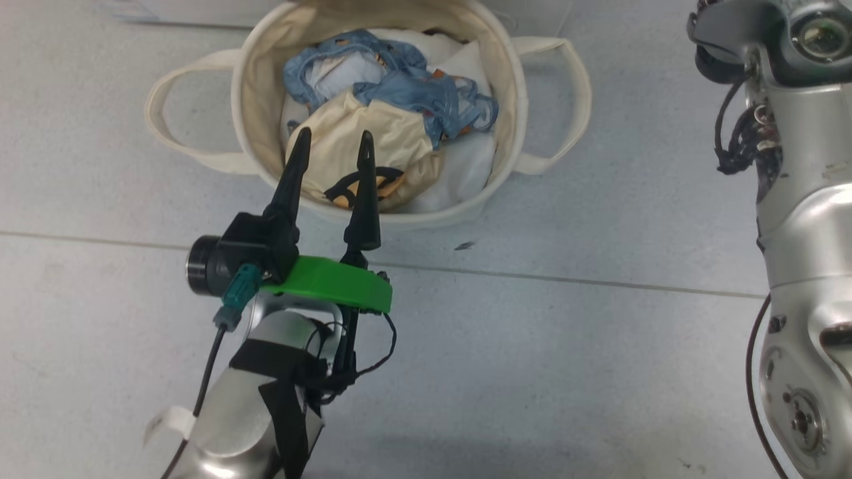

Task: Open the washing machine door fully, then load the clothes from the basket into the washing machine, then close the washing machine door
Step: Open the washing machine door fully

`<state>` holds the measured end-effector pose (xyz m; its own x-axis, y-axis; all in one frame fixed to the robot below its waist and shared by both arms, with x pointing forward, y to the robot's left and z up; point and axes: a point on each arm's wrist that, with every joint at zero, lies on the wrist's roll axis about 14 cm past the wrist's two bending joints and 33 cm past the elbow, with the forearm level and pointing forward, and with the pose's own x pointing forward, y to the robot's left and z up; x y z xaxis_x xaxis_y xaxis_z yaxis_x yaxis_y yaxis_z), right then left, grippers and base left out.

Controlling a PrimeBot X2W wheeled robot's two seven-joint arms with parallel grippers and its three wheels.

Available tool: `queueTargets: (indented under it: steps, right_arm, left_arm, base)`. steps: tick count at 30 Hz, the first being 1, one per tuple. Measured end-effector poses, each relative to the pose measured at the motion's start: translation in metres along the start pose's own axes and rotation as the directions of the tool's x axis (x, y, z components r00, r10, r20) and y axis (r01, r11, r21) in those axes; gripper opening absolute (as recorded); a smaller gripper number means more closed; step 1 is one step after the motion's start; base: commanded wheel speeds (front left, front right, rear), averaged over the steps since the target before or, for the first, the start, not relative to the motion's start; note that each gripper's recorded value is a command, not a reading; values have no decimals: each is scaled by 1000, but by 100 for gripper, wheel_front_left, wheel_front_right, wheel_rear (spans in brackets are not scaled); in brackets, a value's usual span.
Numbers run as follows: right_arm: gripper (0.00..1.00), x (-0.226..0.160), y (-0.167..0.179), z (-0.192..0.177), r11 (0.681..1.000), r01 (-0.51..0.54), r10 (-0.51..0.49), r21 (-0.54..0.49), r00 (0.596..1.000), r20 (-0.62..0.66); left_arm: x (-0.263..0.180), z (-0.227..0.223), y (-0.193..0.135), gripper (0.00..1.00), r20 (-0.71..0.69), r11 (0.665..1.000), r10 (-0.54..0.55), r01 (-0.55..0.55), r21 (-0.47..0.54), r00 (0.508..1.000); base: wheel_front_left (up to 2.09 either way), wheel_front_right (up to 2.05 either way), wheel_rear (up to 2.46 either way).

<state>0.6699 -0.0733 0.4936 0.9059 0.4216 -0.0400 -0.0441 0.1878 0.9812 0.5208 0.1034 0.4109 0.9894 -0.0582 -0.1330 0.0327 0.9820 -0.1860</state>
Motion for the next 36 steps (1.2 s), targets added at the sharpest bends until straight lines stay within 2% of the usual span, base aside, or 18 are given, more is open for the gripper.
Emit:
queueTargets:
  steps: [9, 12, 26, 30, 36]
  right_arm:
    - [0, 35, -5, -58, 999, -36, 42, 40, 983, -180]
    - [0, 39, -6, -65, 998, -41, 52, 57, 980, -193]
    - [0, 47, -3, -69, 995, -49, 63, 84, 983, -175]
    - [0, 50, 3, -63, 988, -80, 98, 130, 985, -140]
    - [0, 52, 13, -65, 983, -103, 129, 155, 977, -169]
  left_arm:
    - [7, -13, 16, 100, -23, 999, 42, -42, -5, 999]
    - [7, -14, 20, 100, -24, 998, 54, -55, -5, 998]
    - [2, -13, 24, 100, -25, 998, 70, -70, -8, 997]
    - [3, -17, 25, 100, -34, 997, 70, -71, -12, 997]
    - [3, -18, 25, 100, -36, 997, 73, -73, -14, 997]
  base:
    - [0, 0, 0]
    - [0, 0, 0]
    - [0, 0, 0]
    - [0, 0, 0]
    - [0, 0, 0]
